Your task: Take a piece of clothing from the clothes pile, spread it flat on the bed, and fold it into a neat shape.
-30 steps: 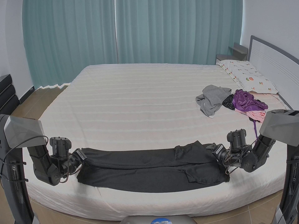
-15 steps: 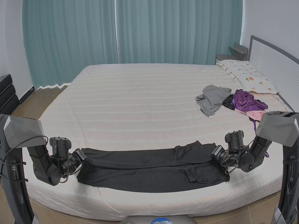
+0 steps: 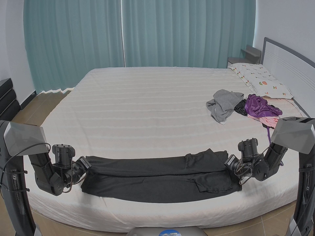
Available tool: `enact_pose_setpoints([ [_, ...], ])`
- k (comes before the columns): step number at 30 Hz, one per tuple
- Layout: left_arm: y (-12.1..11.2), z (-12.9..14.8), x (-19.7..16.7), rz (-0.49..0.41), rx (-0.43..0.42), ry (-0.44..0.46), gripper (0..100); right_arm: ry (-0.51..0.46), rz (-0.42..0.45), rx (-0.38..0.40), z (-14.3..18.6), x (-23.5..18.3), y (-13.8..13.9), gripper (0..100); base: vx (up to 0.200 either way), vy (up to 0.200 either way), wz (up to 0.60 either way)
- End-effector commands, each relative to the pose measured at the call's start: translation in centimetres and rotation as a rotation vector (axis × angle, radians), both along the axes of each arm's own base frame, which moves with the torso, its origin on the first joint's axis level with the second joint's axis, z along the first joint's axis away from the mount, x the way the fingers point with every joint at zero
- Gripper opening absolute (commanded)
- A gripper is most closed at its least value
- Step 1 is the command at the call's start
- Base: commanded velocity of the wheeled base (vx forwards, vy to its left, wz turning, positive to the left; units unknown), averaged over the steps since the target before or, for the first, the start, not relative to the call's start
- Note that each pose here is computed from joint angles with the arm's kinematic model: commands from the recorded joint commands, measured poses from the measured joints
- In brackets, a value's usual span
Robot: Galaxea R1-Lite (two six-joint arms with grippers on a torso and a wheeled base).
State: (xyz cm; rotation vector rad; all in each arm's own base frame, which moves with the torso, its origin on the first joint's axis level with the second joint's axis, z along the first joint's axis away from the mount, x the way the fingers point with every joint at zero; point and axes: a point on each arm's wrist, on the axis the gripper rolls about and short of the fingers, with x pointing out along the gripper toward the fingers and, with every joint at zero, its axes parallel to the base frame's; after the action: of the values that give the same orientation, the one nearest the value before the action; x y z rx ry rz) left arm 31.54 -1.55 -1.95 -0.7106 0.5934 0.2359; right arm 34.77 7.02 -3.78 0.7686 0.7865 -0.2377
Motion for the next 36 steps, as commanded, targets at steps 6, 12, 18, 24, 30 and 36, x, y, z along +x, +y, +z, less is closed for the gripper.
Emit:
enact_pose_setpoints([
  [6, 0.0, 0.0, 0.0, -0.001, 0.000, -0.001, 0, 0.002, 0.013, -0.007, -0.2, -0.1, 0.0, 100, 0.000, 0.000, 0.00],
  [12, 0.0, 0.0, -0.1, -0.001, 0.000, 0.000, 0, -0.020, 0.016, 0.002, 0.1, 0.4, 0.1, 100, 0.000, 0.000, 0.00],
  [18, 0.0, 0.0, -0.1, -0.001, 0.000, 0.002, 0, -0.046, 0.038, -0.008, 0.2, 1.6, 0.3, 0, 0.000, 0.000, 0.00],
  [24, 0.0, 0.0, -0.1, 0.001, 0.001, 0.002, 0, -0.036, 0.048, -0.024, -0.4, 1.7, 0.4, 0, 0.000, 0.000, 0.00],
  [30, 0.0, 0.2, -0.1, 0.001, 0.000, -0.001, 0, -0.040, 0.041, -0.024, 0.0, 1.6, 0.1, 0, 0.000, 0.000, 0.00],
  [36, 0.0, 0.4, -0.1, 0.001, 0.000, -0.012, 0, -0.061, 0.037, -0.020, 0.6, 1.9, 0.1, 0, 0.000, 0.000, 0.00],
])
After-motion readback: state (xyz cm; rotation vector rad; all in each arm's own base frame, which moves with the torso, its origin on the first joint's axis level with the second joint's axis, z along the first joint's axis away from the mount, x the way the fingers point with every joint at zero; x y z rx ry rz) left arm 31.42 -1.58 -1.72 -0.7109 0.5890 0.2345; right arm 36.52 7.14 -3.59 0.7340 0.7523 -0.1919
